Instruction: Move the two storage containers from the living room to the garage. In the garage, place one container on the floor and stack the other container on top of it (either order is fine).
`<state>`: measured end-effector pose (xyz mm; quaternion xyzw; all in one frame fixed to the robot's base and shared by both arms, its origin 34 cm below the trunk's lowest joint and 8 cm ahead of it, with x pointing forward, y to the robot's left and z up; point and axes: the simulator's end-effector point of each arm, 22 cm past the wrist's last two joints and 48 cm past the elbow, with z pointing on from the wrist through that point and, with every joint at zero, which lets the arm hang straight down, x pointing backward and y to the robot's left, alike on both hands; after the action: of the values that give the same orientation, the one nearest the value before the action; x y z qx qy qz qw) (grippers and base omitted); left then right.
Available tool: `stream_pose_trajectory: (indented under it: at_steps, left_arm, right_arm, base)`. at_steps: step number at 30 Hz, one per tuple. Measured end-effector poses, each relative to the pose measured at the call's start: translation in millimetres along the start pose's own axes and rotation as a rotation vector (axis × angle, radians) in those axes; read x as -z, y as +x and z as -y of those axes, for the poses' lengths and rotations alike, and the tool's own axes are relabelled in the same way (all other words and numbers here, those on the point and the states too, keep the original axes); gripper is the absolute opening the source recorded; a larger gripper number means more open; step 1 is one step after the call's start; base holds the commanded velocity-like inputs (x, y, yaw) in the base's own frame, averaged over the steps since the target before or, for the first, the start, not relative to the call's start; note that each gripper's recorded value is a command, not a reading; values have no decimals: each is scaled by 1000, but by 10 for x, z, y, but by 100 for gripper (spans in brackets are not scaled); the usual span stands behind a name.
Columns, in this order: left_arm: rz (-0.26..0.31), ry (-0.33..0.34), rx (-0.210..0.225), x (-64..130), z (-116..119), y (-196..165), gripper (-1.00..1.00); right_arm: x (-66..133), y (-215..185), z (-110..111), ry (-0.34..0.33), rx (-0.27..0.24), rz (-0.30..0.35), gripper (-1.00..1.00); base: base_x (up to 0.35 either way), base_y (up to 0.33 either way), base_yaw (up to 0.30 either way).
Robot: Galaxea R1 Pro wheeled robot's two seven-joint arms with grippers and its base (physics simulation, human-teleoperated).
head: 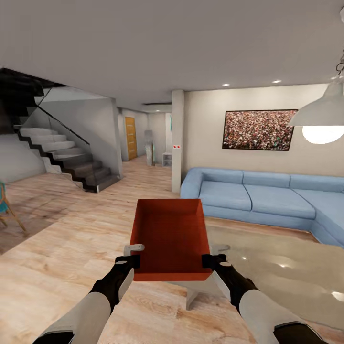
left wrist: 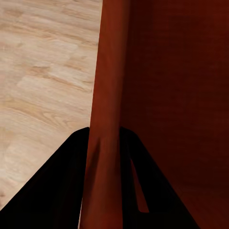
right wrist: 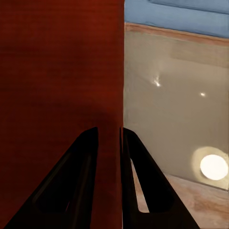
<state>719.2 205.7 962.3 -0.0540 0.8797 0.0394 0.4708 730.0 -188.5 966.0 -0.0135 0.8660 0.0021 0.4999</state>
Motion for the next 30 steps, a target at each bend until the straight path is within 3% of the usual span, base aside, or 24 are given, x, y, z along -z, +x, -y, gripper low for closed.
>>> stream_pose_trajectory:
  at_steps: [30]
  left_arm:
    - [0,1,0,-2,-6,2,-100]
  right_arm:
    - [1,2,-7,0,0,0,-100]
  base:
    - [0,0,300]
